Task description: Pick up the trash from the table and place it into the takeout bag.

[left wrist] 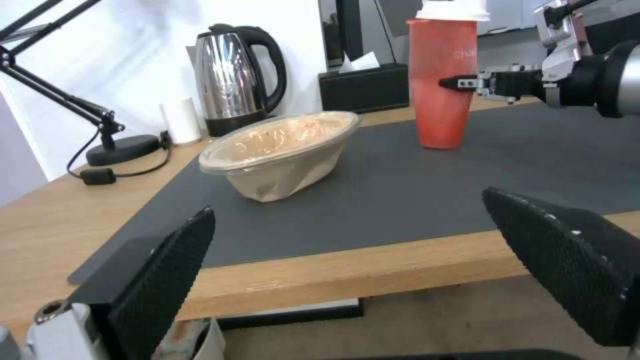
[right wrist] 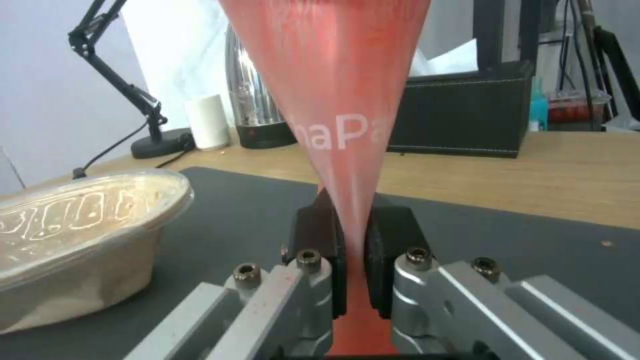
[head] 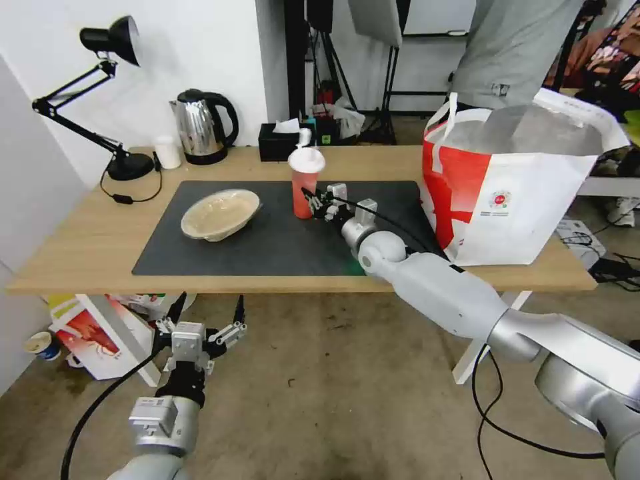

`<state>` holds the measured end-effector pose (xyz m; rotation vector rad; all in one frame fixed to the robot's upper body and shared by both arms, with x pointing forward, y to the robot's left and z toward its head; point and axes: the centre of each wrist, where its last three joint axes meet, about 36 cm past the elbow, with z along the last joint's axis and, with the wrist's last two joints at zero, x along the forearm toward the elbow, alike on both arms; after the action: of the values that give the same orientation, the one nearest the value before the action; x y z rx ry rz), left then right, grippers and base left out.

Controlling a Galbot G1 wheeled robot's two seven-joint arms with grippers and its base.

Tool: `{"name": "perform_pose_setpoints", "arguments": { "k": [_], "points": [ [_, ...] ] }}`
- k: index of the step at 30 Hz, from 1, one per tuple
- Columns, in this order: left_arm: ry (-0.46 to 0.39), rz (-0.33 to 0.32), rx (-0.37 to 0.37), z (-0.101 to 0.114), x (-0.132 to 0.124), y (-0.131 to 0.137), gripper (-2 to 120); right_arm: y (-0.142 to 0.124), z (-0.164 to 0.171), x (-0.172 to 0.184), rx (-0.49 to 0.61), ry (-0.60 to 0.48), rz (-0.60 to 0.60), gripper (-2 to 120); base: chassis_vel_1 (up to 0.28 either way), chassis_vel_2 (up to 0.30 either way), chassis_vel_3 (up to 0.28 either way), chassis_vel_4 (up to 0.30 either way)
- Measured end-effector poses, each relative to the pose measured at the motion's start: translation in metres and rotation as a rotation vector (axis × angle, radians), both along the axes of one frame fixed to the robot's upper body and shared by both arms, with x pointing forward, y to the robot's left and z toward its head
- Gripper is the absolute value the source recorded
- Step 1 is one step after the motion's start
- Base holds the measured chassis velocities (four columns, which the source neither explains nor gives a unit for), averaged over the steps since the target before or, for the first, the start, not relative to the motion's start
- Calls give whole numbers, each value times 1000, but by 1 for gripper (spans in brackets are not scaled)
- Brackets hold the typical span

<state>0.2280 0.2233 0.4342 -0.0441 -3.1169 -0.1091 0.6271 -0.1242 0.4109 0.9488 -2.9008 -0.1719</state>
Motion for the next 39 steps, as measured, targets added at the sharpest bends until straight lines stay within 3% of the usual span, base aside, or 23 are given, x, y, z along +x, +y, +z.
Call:
{"name": "perform_pose_setpoints", "arguments": {
  "k": [15,24,39],
  "points": [
    [0,0,0,0,0,0,100,-14,11,-12,19,-5,3,4,0,0,0,0],
    [0,0,0,0,0,0,100,-20,46,-18,52,-48,10,4,0,0,0,0],
    [0,0,0,0,0,0,100,-57,117,-44,45,-141,81,4,0,0,0,0]
  ]
}}
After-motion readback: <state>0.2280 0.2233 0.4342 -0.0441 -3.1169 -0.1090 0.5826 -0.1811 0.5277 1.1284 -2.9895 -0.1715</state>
